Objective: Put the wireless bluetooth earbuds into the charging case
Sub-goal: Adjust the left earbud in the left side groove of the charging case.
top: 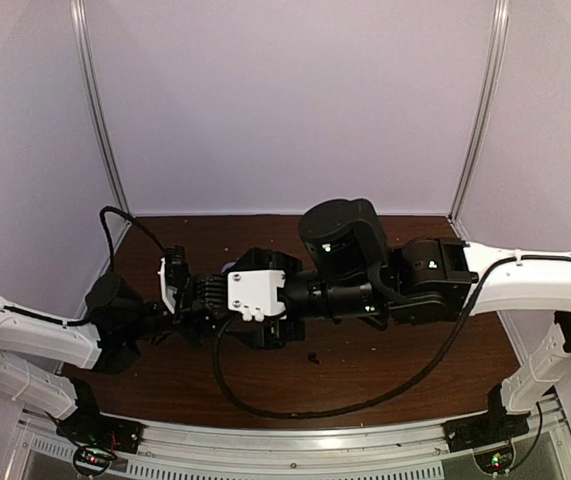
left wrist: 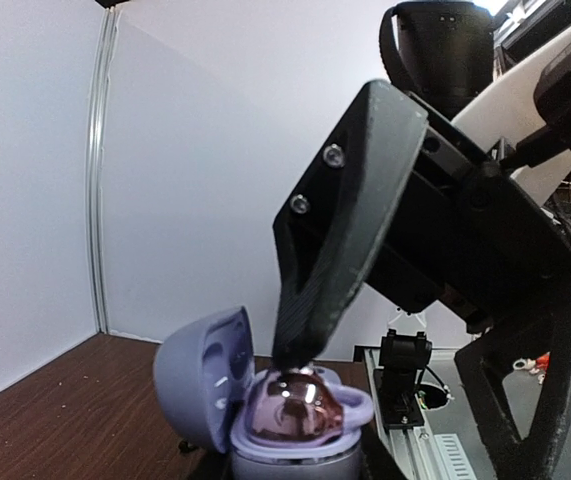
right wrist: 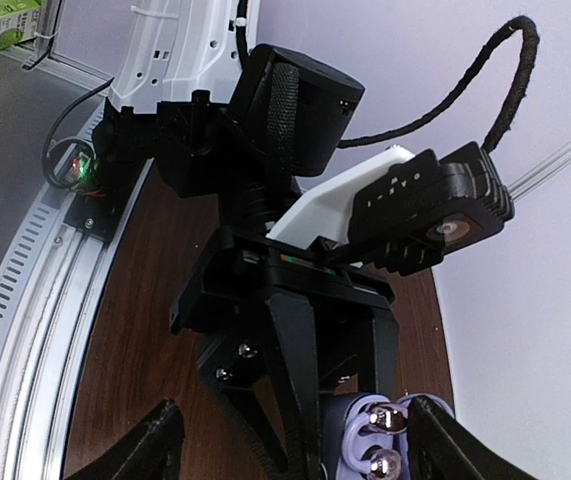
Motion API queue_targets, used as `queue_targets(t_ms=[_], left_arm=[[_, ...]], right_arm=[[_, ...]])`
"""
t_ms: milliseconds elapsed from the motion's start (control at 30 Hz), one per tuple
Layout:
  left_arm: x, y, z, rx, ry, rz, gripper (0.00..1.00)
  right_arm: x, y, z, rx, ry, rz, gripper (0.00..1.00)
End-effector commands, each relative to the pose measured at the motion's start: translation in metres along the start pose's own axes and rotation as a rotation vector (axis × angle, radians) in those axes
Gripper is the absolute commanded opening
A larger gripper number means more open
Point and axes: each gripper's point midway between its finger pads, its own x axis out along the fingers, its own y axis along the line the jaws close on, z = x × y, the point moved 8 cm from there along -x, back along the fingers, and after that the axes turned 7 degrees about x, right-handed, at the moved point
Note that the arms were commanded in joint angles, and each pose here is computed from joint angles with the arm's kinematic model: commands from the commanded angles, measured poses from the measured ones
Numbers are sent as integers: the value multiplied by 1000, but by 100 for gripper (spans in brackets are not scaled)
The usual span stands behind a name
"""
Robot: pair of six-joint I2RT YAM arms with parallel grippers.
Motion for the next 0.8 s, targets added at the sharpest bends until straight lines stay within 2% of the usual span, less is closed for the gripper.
queue_targets(t_ms=[0, 767], left_arm=[[6, 0, 15, 45, -63, -15, 0], [6, 1, 16, 31, -81, -8, 0]], right_arm=[[1, -10, 2, 24, -1, -32, 76], [11, -4, -20, 15, 85, -23, 73]])
